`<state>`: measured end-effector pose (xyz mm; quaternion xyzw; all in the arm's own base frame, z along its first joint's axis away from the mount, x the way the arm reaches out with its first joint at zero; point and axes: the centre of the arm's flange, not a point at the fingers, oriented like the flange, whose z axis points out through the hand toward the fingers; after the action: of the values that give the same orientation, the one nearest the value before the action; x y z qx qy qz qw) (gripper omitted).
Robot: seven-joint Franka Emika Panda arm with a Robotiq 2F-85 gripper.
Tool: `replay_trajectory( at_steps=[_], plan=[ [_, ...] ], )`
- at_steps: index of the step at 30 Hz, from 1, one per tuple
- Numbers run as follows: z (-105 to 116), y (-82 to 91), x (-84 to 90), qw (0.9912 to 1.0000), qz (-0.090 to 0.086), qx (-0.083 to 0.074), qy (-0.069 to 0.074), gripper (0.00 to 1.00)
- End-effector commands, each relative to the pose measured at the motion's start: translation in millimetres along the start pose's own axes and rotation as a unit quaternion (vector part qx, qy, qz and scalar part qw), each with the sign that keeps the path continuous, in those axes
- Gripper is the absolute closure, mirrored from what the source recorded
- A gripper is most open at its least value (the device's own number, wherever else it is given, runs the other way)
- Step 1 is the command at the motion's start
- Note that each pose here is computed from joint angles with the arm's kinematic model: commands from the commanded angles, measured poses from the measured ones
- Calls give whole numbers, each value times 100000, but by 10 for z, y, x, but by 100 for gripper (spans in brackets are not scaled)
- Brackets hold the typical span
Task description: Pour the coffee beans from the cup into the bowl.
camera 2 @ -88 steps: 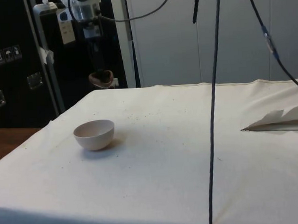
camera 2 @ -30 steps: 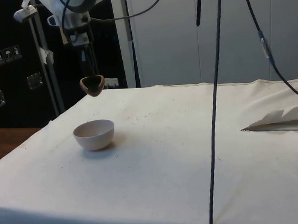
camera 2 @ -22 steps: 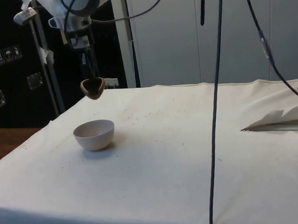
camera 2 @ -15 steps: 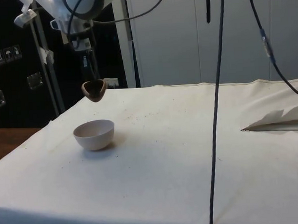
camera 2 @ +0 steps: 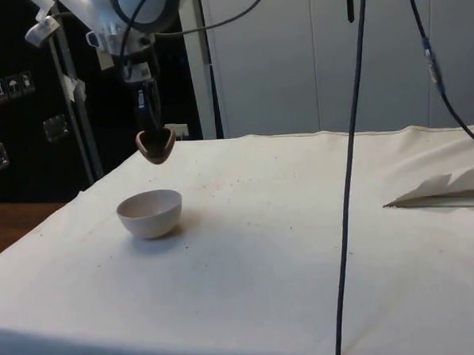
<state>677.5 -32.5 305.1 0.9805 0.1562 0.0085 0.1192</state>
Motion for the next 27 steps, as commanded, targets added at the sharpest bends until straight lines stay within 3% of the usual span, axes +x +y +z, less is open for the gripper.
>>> replay_trajectory(
  at_steps=[1,4,5,6,13,14,15,22,23,24,27],
  plan=[
    [-22,-18,-16,99996,295,-638,561,97],
    [-27,-56,-33,99992,627,-1048,452,97],
    [-12,-43,-25,99997,553,-545,-87,97],
    [-28,-61,-37,99989,797,-1205,436,97],
    [-47,-145,-61,99954,1599,-2578,137,97],
    [-31,-144,-52,99964,1565,-2119,-453,97],
    [-52,-167,-65,99939,1859,-2939,59,97],
    [-62,-240,-63,99868,2614,-4416,-217,97],
    [-41,-225,-61,99892,2514,-3840,-665,97],
    [-57,-255,-60,99836,2858,-4944,-331,97],
    [-56,-284,-51,99784,3136,-5754,-382,97]
  ],
)
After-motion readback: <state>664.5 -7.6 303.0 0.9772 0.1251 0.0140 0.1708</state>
